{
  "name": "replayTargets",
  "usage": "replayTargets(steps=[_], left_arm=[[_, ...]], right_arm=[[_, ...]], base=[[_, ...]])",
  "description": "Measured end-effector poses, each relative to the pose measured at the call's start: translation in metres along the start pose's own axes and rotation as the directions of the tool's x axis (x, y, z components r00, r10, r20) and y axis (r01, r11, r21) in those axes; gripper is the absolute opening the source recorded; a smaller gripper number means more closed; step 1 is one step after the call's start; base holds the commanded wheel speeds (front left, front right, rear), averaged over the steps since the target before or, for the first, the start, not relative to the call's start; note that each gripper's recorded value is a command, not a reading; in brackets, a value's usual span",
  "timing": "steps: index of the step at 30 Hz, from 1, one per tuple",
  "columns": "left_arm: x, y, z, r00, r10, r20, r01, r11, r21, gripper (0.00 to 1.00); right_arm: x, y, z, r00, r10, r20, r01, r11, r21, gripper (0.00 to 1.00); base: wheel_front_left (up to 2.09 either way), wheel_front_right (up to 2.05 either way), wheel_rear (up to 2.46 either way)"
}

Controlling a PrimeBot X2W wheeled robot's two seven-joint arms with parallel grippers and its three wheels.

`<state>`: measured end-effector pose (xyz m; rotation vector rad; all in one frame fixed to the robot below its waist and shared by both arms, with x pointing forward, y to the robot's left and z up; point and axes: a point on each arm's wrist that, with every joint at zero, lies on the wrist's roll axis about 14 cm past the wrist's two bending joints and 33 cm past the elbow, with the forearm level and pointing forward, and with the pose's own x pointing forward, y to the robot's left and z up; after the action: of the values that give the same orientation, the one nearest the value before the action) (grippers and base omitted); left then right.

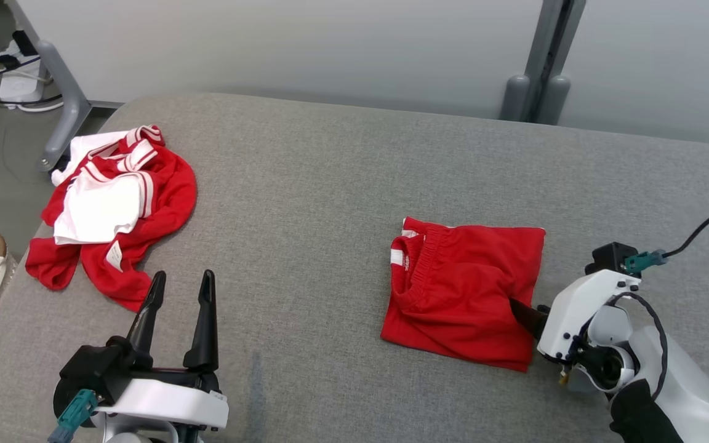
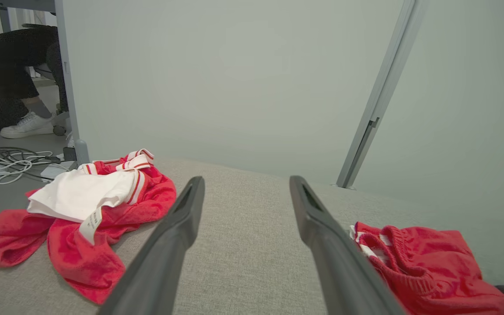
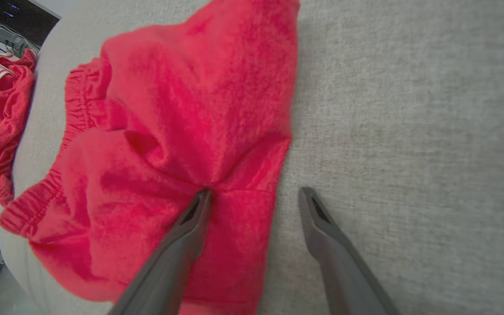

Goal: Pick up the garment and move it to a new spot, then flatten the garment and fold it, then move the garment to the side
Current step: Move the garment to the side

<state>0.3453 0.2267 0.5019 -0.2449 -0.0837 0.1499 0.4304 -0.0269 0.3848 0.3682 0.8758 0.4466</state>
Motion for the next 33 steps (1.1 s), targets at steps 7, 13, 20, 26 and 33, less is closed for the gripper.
replayTargets(steps=[7,13,20,26,33], left_arm=[[0.000,0.005,0.001,1.000,0.014,0.002,-0.014,1.000,0.004,1.00],[0.004,-0.003,0.000,1.000,-0.013,0.001,0.013,1.000,0.003,1.00],[0.014,-0.031,-0.002,0.995,-0.104,0.001,0.104,0.995,0.001,1.00],[0.025,-0.088,-0.014,0.961,-0.274,-0.025,0.274,0.962,-0.022,1.00],[0.031,-0.153,-0.026,0.893,-0.448,-0.044,0.445,0.894,-0.058,1.00]], right_arm=[[0.007,0.003,-0.005,1.000,0.003,-0.028,-0.002,1.000,0.025,0.00],[0.002,0.001,0.006,0.998,0.000,0.058,-0.002,1.000,0.025,0.00],[-0.023,-0.018,0.030,0.979,-0.037,0.200,0.031,0.999,0.034,0.00],[-0.064,-0.058,0.042,0.939,-0.123,0.320,0.103,0.992,0.079,0.00],[-0.111,-0.102,0.034,0.889,-0.234,0.393,0.181,0.969,0.167,0.00]], base=[[0.00,0.00,0.00],[0.00,0.00,0.00],[0.00,0.00,0.00],[0.00,0.00,0.00],[0.00,0.00,0.00]])
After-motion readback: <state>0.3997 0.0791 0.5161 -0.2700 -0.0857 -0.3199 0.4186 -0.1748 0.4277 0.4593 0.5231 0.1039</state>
